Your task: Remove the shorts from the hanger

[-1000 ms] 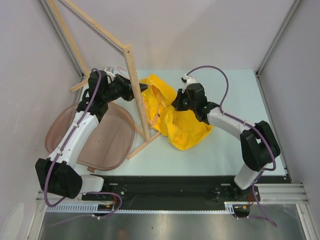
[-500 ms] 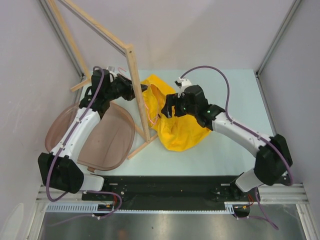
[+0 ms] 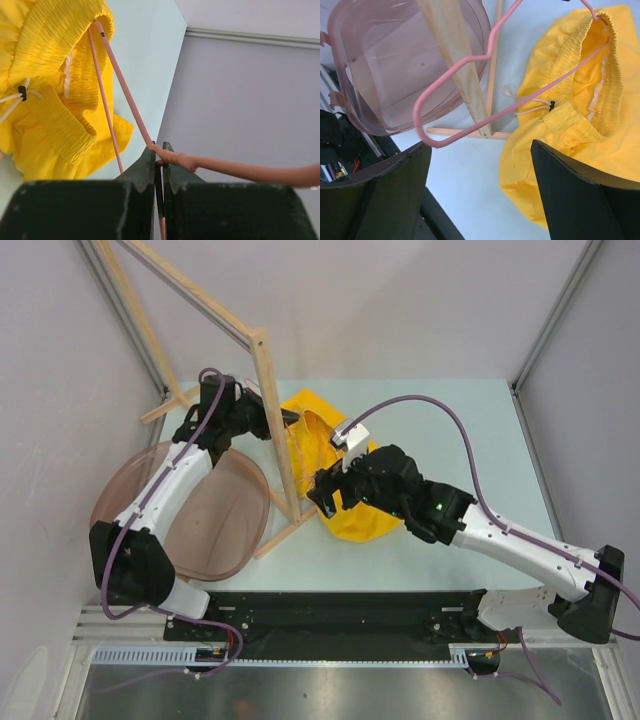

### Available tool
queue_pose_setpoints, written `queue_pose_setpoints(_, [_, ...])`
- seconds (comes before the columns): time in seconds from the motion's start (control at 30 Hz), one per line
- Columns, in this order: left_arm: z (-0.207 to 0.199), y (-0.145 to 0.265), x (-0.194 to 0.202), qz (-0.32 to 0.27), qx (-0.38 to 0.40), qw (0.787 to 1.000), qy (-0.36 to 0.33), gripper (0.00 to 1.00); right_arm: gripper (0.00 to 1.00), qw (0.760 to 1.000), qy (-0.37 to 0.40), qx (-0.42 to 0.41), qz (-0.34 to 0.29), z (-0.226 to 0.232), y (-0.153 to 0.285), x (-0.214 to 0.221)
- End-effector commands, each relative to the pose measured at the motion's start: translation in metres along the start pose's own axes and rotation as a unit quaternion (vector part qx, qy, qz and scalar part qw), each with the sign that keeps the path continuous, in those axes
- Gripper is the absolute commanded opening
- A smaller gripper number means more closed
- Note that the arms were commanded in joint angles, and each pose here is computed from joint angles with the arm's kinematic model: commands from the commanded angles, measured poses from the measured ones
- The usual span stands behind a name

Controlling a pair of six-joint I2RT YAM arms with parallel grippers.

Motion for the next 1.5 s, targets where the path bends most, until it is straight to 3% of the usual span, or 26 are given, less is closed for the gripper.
queue_pose_setpoints(0.0, [-0.016,0.004,-0.004,-0.017,0.008,1.000,-0.017,0.00,0.86,0.998,0.042,0.032,-0.030,0.008,0.014,-0.014])
queue_pose_setpoints(0.13, [-0.015,0.005,-0.001,-0.024,0.001,1.000,-0.020,0.00,0.81,0.995,0.065,0.062,-0.052,0.015,0.014,-0.018])
queue_pose_setpoints(0.27, [-0.016,0.008,0.003,-0.022,-0.001,1.000,-0.021,0.00,0.64,0.989,0.070,0.099,-0.083,0.018,0.012,-0.025])
queue_pose_setpoints(0.37, [-0.018,0.012,0.005,-0.029,-0.003,0.999,-0.023,0.00,0.57,0.984,0.092,0.110,-0.102,0.019,0.009,-0.033])
queue_pose_setpoints(0.8, [-0.028,0.015,0.022,-0.021,0.005,1.000,-0.020,0.00,0.49,0.972,0.141,0.142,-0.127,0.025,-0.010,-0.044])
queue_pose_setpoints(0.9, [-0.028,0.017,0.025,-0.018,0.006,1.000,-0.022,0.00,0.36,0.967,0.143,0.160,-0.136,0.021,-0.014,-0.047])
queue_pose_setpoints(1.1, [-0.034,0.025,0.027,-0.021,0.020,0.999,-0.026,0.00,0.01,0.960,0.159,0.189,-0.128,0.016,-0.015,-0.045])
queue_pose_setpoints(1.27, [-0.038,0.028,0.031,-0.014,0.056,0.997,-0.046,0.00,0.00,0.959,0.153,0.198,-0.135,0.018,-0.002,-0.049])
queue_pose_setpoints(1.37, [-0.036,0.028,0.031,-0.011,0.070,0.996,-0.062,0.11,0.00,0.962,0.132,0.197,-0.137,0.017,0.020,-0.055])
queue_pose_setpoints(1.4, [-0.037,0.032,0.033,-0.010,0.079,0.994,-0.071,0.26,0.00,0.965,0.110,0.194,-0.142,0.017,0.026,-0.057])
queue_pose_setpoints(1.47, [-0.033,0.033,0.035,-0.012,0.093,0.992,-0.081,0.42,0.00,0.967,0.091,0.192,-0.140,0.010,0.045,-0.059])
Point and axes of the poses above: each gripper's point midway between its finger pads, its own y axis back along the fingers, its own z axis along the line the jaws close on, x = y × z, the point moved 6 cm from there along y, back along the fingers, and after that the axes turned 3 degrees about -y, right-handed, at the moved point
